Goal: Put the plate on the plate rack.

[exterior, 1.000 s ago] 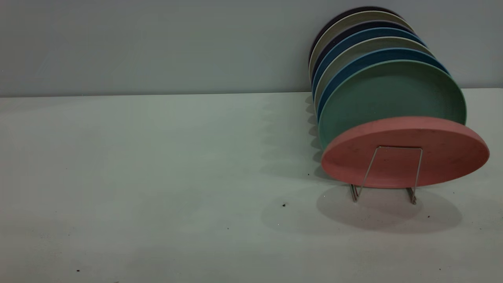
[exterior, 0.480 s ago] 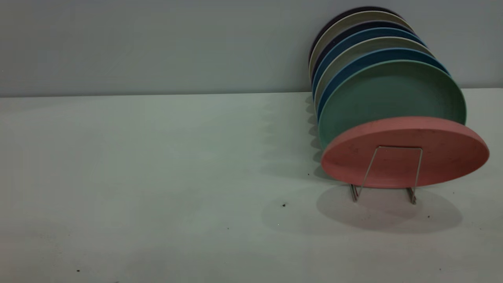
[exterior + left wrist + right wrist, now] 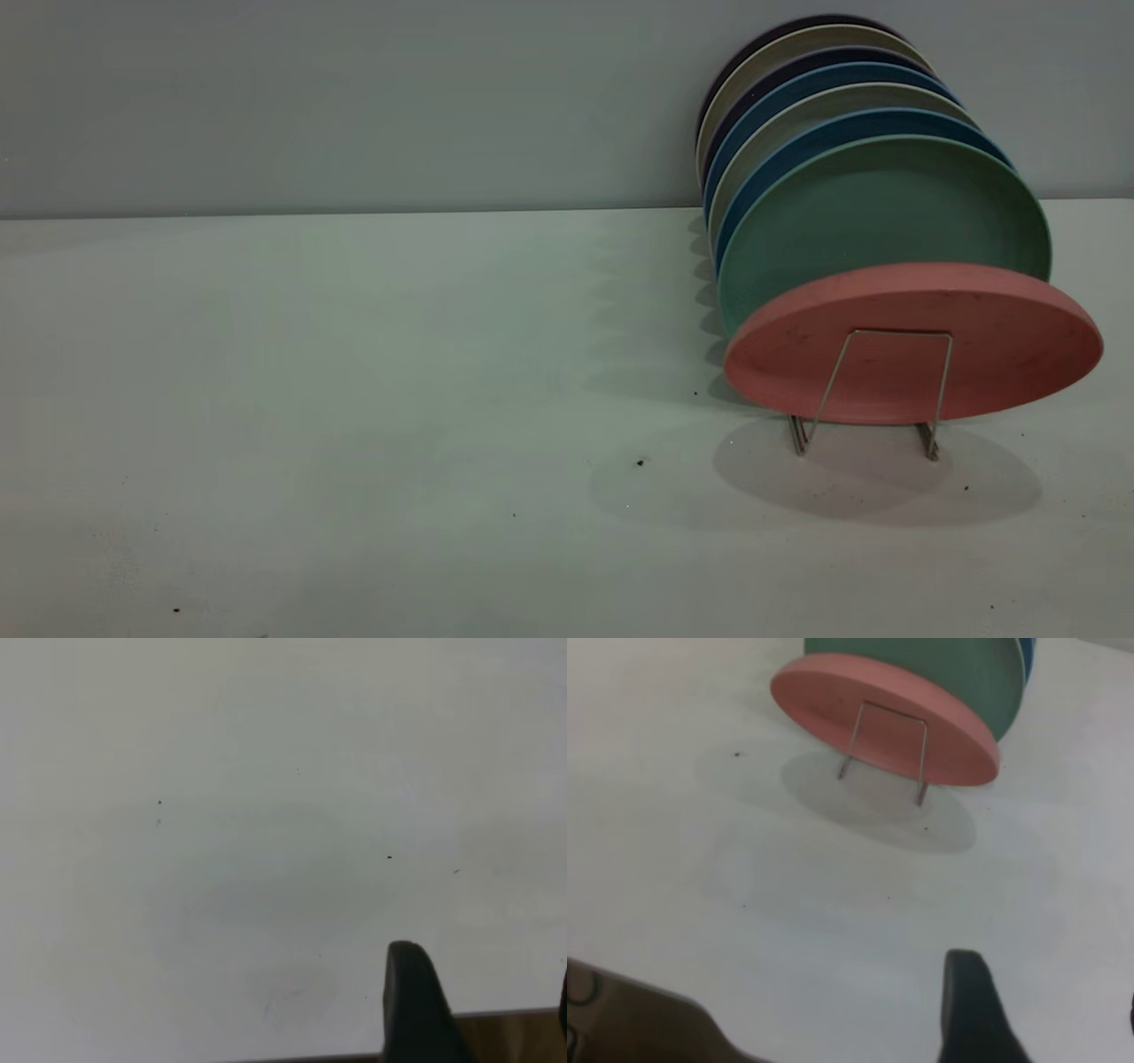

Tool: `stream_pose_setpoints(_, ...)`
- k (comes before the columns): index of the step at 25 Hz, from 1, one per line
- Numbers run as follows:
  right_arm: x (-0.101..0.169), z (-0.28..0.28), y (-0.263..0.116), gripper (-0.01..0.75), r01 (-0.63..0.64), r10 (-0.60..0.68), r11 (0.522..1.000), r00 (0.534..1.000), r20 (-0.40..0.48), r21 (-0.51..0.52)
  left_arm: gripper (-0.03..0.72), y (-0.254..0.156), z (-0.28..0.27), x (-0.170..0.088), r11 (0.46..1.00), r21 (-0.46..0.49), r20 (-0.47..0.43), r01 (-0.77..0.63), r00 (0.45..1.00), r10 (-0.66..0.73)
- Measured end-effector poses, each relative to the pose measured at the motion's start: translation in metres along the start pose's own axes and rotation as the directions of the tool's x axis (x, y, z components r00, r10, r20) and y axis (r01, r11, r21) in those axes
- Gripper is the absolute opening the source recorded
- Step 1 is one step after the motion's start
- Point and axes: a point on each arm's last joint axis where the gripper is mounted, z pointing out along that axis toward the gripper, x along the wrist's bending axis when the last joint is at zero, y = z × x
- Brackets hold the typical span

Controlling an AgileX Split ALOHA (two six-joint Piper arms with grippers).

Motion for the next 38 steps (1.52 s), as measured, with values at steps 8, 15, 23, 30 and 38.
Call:
stream_pose_setpoints(8,0.000,0.000,0.000,0.437,0.000,0.000,1.000,1.000,0.000,0.000,0.423,0.000,0.000,0.000,1.000,0.000,0.000,0.000,1.000,0.000)
stream_pose_setpoints(15,-0.002,0.000,-0.001,0.437,-0.009,0.009,1.000,1.000,0.021,0.006,0.423,0.000,0.000,0.000,1.000,0.000,0.000,0.000,1.000,0.000)
stream_pose_setpoints(23,-0.011,0.000,-0.003,0.418,-0.122,0.119,0.992,0.986,0.120,0.017,0.424,0.000,0.000,0.000,1.000,0.000,0.000,0.000,1.000,0.000)
stream_pose_setpoints(30,-0.012,-0.001,-0.004,0.413,-0.141,0.137,0.990,0.981,0.137,0.014,0.424,0.000,0.000,0.000,1.000,0.000,0.000,0.000,1.000,0.000)
stream_pose_setpoints(38,-0.012,-0.001,-0.003,0.412,-0.144,0.141,0.989,0.980,0.139,0.013,0.424,0.000,0.000,0.000,1.000,0.000,0.000,-0.001,1.000,0.001)
